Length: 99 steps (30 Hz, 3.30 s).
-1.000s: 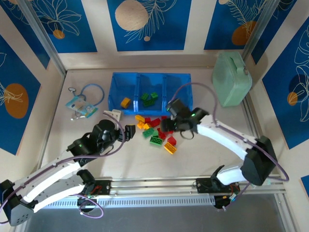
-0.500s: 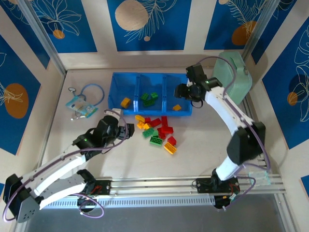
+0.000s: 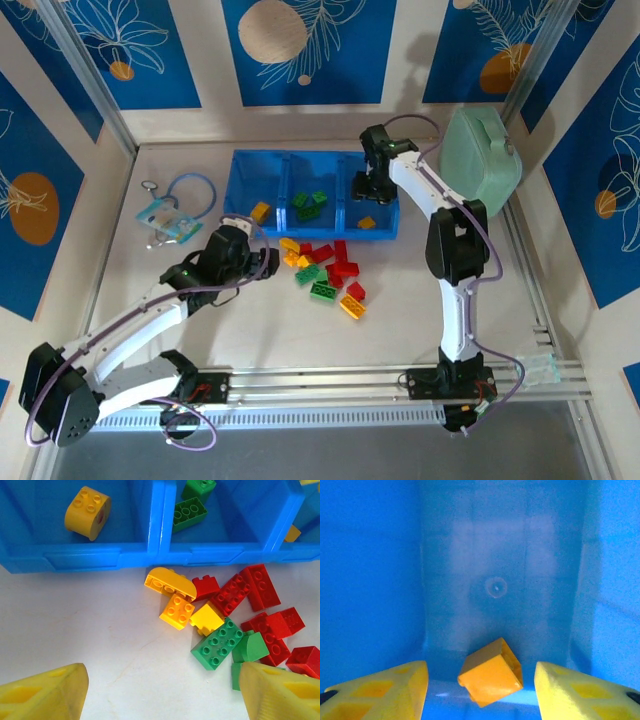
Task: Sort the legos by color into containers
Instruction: Pick up the lego from the container, then place the lego in the container.
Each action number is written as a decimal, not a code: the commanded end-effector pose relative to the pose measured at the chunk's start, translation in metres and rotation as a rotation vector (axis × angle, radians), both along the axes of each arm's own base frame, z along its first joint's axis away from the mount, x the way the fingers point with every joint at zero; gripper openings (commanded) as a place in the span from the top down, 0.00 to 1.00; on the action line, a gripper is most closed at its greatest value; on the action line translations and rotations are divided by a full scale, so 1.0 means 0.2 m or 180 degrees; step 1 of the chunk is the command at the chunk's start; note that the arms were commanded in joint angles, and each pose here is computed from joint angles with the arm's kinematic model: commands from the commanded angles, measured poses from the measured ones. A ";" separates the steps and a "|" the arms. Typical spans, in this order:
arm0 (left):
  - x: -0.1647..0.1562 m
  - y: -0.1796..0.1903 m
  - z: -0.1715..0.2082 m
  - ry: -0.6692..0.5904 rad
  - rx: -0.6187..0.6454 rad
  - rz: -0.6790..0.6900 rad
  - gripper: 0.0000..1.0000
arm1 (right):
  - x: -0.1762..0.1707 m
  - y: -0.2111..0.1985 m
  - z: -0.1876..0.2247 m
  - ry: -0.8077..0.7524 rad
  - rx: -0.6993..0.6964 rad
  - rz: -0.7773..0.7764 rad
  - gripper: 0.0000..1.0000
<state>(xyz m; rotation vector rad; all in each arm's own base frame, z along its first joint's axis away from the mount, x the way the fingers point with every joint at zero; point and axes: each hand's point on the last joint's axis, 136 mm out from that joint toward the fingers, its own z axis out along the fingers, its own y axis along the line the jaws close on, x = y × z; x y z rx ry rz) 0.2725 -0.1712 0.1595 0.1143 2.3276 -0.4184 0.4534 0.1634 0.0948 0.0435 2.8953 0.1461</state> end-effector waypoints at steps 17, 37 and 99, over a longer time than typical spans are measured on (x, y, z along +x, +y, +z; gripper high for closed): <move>0.01 0.00 -0.04 0.0089 -0.0103 0.0004 0.21 | -0.17 -0.01 -0.28 0.0633 -0.0230 0.0075 0.38; 0.01 0.06 0.21 -0.0293 -0.0174 0.0091 0.22 | -0.08 0.00 0.06 0.0049 -0.0368 0.0064 0.65; -0.27 -0.47 0.04 0.0202 0.0288 -0.1320 0.20 | -0.34 0.28 0.87 -0.1465 0.0844 -0.0051 0.22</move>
